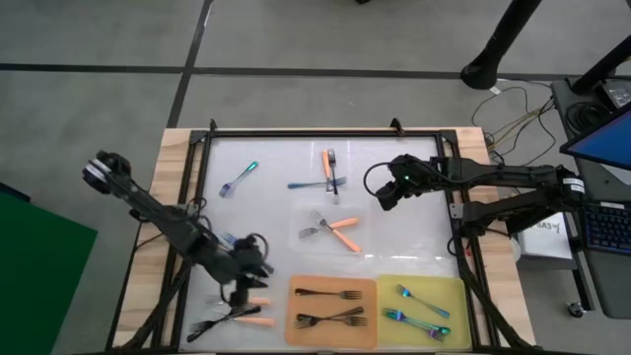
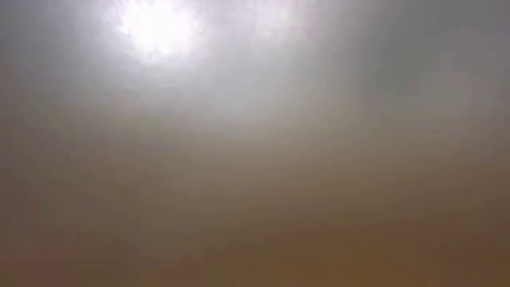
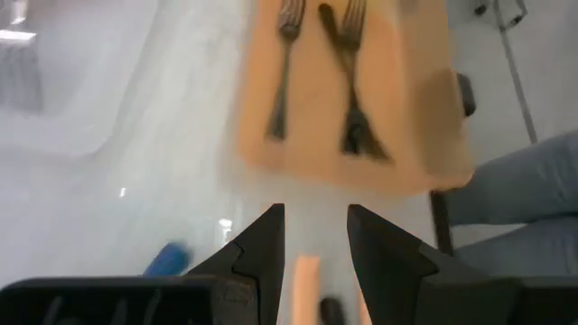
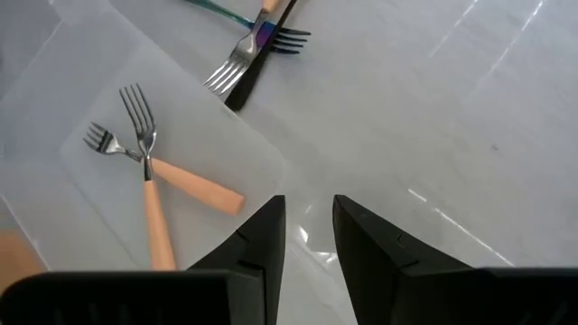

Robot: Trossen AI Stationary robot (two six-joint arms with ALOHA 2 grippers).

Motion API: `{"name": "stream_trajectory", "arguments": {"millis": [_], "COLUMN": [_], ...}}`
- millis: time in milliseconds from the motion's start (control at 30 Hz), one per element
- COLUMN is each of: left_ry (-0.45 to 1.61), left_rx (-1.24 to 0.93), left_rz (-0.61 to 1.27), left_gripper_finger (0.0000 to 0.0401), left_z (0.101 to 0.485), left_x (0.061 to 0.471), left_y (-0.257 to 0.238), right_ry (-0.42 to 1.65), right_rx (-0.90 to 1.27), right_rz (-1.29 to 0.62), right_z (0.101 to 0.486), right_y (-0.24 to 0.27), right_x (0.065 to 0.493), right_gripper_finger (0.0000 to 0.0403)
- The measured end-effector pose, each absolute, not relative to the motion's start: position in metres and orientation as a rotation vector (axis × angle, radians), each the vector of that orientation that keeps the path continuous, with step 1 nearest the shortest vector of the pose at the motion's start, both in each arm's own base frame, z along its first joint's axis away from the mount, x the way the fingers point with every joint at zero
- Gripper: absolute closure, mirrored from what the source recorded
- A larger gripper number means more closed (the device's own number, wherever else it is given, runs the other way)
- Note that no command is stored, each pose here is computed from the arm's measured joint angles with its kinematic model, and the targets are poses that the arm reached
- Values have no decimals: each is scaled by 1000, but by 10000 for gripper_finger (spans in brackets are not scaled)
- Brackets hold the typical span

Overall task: Sort silverware by color (type)
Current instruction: Put the blue fork into the yellow bin

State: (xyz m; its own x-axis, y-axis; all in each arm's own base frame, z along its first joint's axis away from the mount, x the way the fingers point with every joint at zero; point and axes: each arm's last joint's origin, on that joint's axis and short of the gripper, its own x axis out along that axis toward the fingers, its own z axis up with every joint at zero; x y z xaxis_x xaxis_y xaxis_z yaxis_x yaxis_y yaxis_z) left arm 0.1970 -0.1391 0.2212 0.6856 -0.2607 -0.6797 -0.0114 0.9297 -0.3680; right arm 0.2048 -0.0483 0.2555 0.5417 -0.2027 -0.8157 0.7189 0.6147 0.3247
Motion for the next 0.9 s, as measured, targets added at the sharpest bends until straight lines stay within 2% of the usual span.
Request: {"name": "stream_trajectory", "arguments": {"millis": [300,900], "left_ry": [931,1041], "left_rx": [-262,-6], "left_rz": [-97,-45], "left_gripper_finger": [296,296], "left_z": [184,153], "left_x": [156,157], "left_y": [-109,-99], "right_ry": [818,809], "right_rx": [716,685], "right_rz": [-606,-631], "right_z": [256,256], "right_y": [-48,-50], "right_x": [205,205], "right_gripper_finger": [316,316]}}
